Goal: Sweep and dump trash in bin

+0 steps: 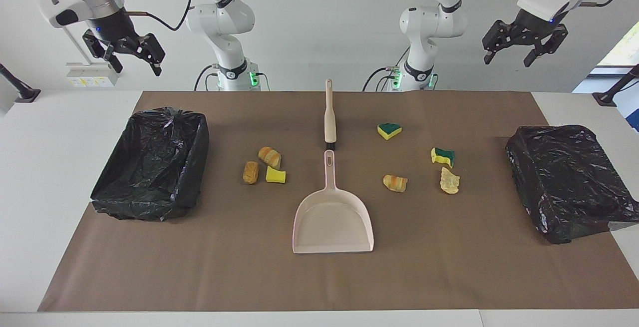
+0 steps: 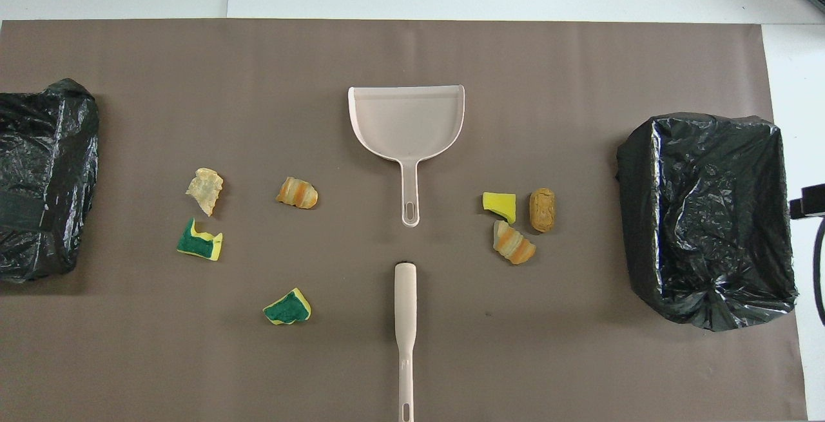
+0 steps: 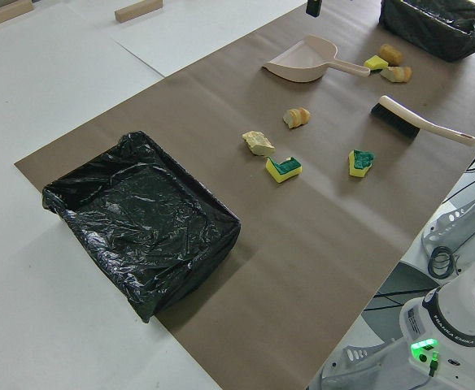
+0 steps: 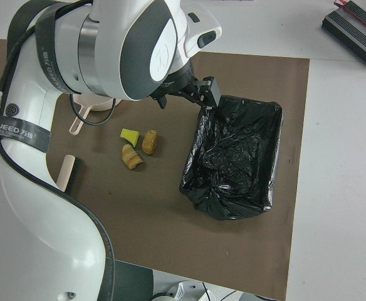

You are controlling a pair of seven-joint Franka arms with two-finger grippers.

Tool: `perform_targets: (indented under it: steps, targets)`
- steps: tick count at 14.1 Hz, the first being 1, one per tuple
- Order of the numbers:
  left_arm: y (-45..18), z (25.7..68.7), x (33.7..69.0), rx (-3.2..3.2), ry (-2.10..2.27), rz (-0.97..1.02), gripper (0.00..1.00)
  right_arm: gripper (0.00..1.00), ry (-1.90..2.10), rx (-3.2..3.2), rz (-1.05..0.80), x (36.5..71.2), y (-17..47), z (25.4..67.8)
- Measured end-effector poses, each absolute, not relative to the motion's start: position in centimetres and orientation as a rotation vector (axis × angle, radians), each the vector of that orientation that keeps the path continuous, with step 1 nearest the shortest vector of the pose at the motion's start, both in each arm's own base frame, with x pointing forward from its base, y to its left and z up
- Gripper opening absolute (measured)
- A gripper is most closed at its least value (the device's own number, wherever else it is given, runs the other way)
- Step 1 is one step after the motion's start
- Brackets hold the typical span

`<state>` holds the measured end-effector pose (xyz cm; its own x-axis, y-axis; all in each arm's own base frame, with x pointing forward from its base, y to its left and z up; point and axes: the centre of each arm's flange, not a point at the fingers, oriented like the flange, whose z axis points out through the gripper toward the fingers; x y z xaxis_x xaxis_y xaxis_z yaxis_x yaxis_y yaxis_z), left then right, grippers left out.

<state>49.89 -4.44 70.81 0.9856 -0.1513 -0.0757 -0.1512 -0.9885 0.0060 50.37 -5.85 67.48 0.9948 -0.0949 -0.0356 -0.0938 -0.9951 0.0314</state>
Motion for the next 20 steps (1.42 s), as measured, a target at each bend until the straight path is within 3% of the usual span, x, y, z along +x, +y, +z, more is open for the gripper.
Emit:
perform_targets:
  steps: [16, 20]
  targets:
    - [-5.3, 70.2, 49.4, 3.103, -0.266, -0.137, 1.00, 1.00, -0.087, 3.111, -0.030, 49.8, -3.9, 68.4]
    - [-9.0, 68.2, 47.4, 3.101, -0.298, -0.087, 1.00, 1.00, -0.082, 3.112, -0.044, 50.0, -2.4, 68.0]
